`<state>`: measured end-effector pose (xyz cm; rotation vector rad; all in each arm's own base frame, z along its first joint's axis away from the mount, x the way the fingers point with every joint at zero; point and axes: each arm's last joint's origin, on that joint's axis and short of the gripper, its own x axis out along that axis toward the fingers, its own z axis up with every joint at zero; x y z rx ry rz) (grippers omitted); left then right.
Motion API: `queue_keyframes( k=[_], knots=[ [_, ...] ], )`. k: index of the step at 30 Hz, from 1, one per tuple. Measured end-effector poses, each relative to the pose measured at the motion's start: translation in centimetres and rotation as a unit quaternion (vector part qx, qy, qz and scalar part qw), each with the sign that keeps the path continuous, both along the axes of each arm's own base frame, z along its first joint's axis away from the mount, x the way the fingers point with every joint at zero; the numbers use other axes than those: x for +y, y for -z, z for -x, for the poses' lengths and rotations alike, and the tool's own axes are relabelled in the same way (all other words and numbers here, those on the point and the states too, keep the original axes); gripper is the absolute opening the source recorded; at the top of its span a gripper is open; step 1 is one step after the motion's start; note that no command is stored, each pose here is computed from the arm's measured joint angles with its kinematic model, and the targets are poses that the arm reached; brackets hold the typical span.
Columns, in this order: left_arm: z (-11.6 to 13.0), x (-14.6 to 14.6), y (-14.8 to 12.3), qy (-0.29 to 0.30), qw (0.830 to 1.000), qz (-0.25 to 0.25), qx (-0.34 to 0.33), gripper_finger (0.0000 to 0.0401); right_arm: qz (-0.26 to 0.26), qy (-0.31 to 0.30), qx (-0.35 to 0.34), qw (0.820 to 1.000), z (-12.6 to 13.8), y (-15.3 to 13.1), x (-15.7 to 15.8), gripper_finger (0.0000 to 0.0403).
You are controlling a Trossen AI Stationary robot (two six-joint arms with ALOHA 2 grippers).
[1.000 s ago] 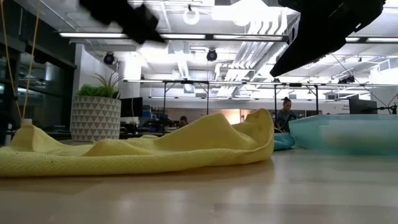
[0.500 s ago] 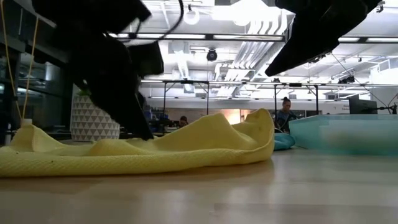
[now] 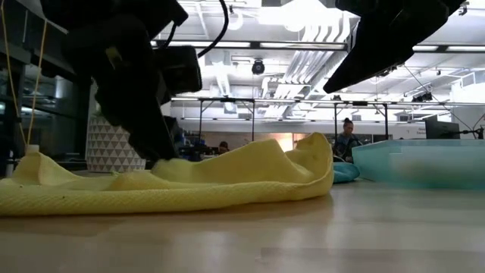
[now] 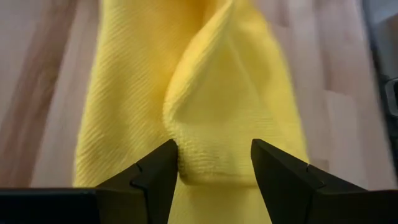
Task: Fold microfiber towels
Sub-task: Fold the yellow microfiber cloth
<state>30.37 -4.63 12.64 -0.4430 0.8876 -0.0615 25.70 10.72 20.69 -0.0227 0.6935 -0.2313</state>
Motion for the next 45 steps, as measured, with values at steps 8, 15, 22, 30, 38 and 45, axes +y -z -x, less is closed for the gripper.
queue_keyframes(
  k=[8, 15, 22, 30, 38, 45],
  knots=[
    [0.1, -0.2, 0.0, 0.026, 0.999, 0.025, 0.007, 0.0193, 0.000, 0.000, 0.000, 1.000, 0.0, 0.0, 0.0, 0.0000],
    [0.1, -0.1, 0.0, 0.018, 1.000, 0.017, 0.006, 0.0166, 0.000, 0.000, 0.000, 1.000, 0.0, 0.0, 0.0, 0.0000],
    [0.0, 0.0, 0.0, 0.007, 1.000, 0.005, 0.001, 0.0062, 0.000, 0.000, 0.000, 1.000, 0.0, 0.0, 0.0, 0.0000],
    [0.7, 0.5, -3.6, -0.023, 0.997, -0.057, -0.043, 0.0006, 0.019, 0.033, -0.026, 0.999, -0.2, -0.3, -0.2, 0.0000],
    [3.4, 0.7, -8.2, -0.094, 0.982, -0.151, -0.064, 0.0002, 0.005, 0.070, -0.030, 0.997, -0.6, 0.3, -0.6, 0.0003],
    [4.9, -0.1, -9.7, -0.156, 0.956, -0.233, -0.085, 0.0002, 0.026, 0.091, 0.026, 0.995, -2.2, 3.5, -1.9, 0.0047]
  ],
)
